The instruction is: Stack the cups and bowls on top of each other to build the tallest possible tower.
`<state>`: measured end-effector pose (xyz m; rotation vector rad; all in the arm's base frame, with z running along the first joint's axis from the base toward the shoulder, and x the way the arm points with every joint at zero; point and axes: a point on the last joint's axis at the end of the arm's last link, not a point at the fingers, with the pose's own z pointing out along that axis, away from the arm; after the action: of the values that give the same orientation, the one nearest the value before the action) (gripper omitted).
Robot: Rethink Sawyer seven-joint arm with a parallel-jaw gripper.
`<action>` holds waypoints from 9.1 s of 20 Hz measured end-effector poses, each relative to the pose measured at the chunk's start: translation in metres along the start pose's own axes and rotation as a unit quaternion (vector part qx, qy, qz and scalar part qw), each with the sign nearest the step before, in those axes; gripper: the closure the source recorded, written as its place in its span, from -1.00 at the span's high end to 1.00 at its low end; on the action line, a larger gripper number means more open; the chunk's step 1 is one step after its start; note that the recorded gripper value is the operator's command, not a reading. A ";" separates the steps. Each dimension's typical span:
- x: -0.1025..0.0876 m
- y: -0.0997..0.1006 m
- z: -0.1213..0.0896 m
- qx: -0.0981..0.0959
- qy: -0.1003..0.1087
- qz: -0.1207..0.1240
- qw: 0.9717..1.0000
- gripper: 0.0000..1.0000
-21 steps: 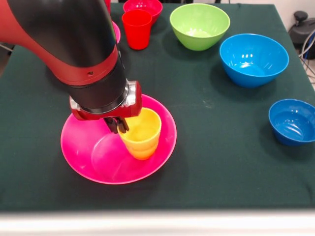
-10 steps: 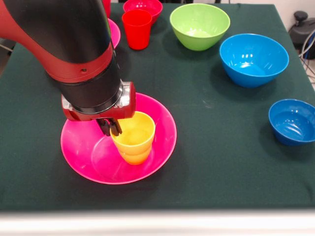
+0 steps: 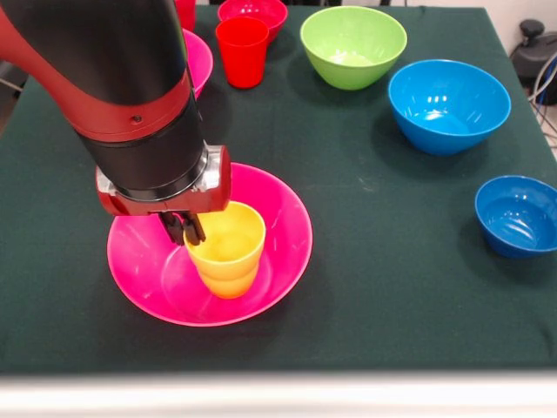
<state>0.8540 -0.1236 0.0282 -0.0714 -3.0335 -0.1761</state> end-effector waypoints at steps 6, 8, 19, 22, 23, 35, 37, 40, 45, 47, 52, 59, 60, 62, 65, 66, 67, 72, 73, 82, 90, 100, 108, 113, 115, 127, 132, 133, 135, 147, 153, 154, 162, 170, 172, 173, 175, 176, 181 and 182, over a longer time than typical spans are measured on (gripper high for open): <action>-0.001 -0.002 -0.002 0.004 -0.003 0.000 1.000 -1.00; -0.001 -0.002 -0.002 0.005 -0.003 0.000 1.000 -1.00; 0.000 -0.003 0.000 0.009 -0.001 0.000 1.000 -1.00; 0.000 -0.003 0.001 0.009 -0.001 0.000 1.000 -1.00; 0.000 -0.004 0.002 0.010 0.000 0.000 1.000 -1.00; 0.003 -0.008 0.013 0.010 0.007 -0.011 1.000 -1.00; 0.004 -0.008 0.014 0.010 0.008 -0.014 1.000 -1.00; 0.005 -0.008 0.018 0.009 0.010 -0.023 1.000 -1.00; 0.007 -0.008 0.026 0.008 0.015 -0.036 0.999 -1.00; 0.008 -0.008 0.030 0.008 0.017 -0.039 0.999 -1.00; 0.009 -0.008 0.035 0.008 0.020 -0.046 0.999 -1.00; 0.010 -0.010 0.034 0.008 0.020 -0.059 0.998 -1.00; 0.009 -0.010 0.034 0.009 0.020 -0.060 0.998 -1.00; 0.009 -0.012 0.034 0.009 0.020 -0.064 0.998 -1.00; 0.009 -0.016 0.034 0.010 0.018 -0.066 0.998 -1.00; 0.009 -0.017 0.033 0.011 0.018 -0.066 0.998 -1.00; 0.009 -0.019 0.033 0.011 0.017 -0.065 0.998 -1.00; 0.009 -0.029 0.032 0.013 0.014 -0.059 0.998 -1.00; 0.009 -0.031 0.032 0.013 0.014 -0.058 0.998 -1.00; 0.010 -0.039 0.031 0.015 0.013 -0.054 0.998 -1.00; 0.014 -0.035 0.032 0.008 0.021 -0.056 0.998 -1.00; 0.023 -0.026 0.034 0.000 0.045 -0.062 0.997 -1.00; 0.024 -0.025 0.034 -0.001 0.046 -0.063 0.997 -1.00; 0.024 -0.025 0.034 -0.001 0.046 -0.063 0.997 -1.00; 0.024 -0.025 0.034 -0.001 0.046 -0.063 0.997 -1.00; 0.025 -0.031 0.034 -0.004 0.045 -0.059 0.997 -1.00; 0.023 -0.033 0.033 -0.006 0.041 -0.057 0.998 -1.00; 0.023 -0.034 0.033 -0.006 0.040 -0.057 0.998 -1.00; 0.023 -0.034 0.033 -0.007 0.040 -0.056 0.998 -1.00; 0.020 -0.034 0.034 -0.017 0.028 -0.054 0.998 -1.00; 0.017 -0.029 0.035 -0.027 0.022 -0.055 0.998 -1.00; 0.017 -0.028 0.035 -0.029 0.021 -0.055 0.998 -1.00; 0.013 -0.025 0.035 -0.036 0.013 -0.054 0.998 -1.00; 0.013 -0.026 0.035 -0.033 0.012 -0.054 0.998 1.00; 0.013 -0.026 0.035 -0.032 0.012 -0.054 0.998 1.00; 0.013 -0.027 0.035 -0.032 0.012 -0.054 0.998 1.00; 0.013 -0.027 0.035 -0.031 0.012 -0.054 0.998 1.00; 0.013 -0.027 0.035 -0.031 0.012 -0.054 0.998 1.00; 0.012 -0.028 0.034 -0.029 0.011 -0.054 0.998 1.00; 0.012 -0.028 0.033 -0.030 0.012 -0.054 0.998 1.00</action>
<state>0.8368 -0.1468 -0.0065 0.0902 -3.0091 -0.2733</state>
